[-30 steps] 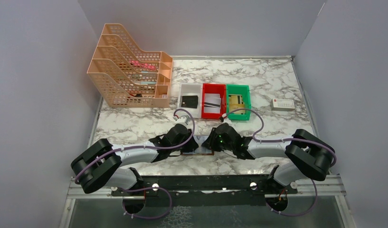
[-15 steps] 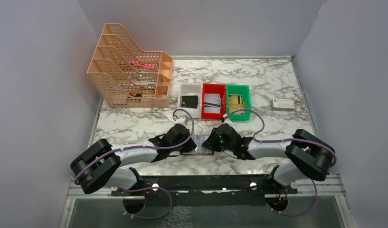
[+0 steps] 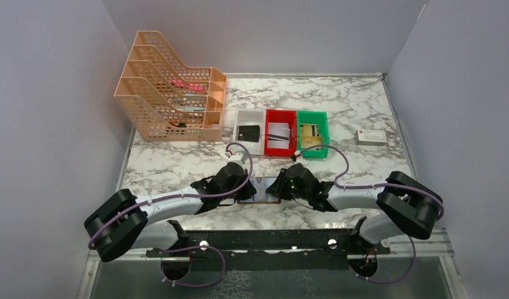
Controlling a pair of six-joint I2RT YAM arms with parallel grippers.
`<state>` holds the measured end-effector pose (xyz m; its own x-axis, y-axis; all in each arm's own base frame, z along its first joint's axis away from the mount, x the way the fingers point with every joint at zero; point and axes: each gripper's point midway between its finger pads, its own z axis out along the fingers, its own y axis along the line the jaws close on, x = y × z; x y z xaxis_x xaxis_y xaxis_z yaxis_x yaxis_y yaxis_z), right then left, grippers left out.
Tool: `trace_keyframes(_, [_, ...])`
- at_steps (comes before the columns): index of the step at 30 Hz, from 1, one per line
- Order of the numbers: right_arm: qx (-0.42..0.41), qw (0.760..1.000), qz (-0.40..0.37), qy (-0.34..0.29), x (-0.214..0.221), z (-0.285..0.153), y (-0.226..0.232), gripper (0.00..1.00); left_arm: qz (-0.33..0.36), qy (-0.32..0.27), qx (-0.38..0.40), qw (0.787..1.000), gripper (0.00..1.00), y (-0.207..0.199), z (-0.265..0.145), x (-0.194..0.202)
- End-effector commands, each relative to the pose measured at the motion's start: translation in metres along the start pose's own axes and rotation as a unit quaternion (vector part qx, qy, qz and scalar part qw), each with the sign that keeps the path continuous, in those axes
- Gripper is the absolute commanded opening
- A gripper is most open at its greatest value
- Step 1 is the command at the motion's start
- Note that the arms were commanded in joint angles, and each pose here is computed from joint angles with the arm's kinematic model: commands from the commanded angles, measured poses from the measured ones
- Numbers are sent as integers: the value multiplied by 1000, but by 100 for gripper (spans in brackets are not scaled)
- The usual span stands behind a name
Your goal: Take the credit cards out of the card holder
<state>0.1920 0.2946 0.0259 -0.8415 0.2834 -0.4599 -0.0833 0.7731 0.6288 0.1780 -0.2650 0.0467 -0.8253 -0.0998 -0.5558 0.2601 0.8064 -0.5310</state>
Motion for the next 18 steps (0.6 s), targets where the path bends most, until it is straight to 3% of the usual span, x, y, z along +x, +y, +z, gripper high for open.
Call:
trace_keyframes(1, [13, 999, -16, 46, 25, 1, -18, 28, 15, 36, 30, 999, 0, -10, 5, 14])
trace_keyframes(12, [16, 998, -5, 64, 34, 8, -23, 27, -21, 37, 85, 995, 21, -29, 9, 18])
trace_keyframes(18, [12, 997, -2, 70, 36, 9, -23, 26, -34, 41, 93, 994, 22, -32, 11, 19])
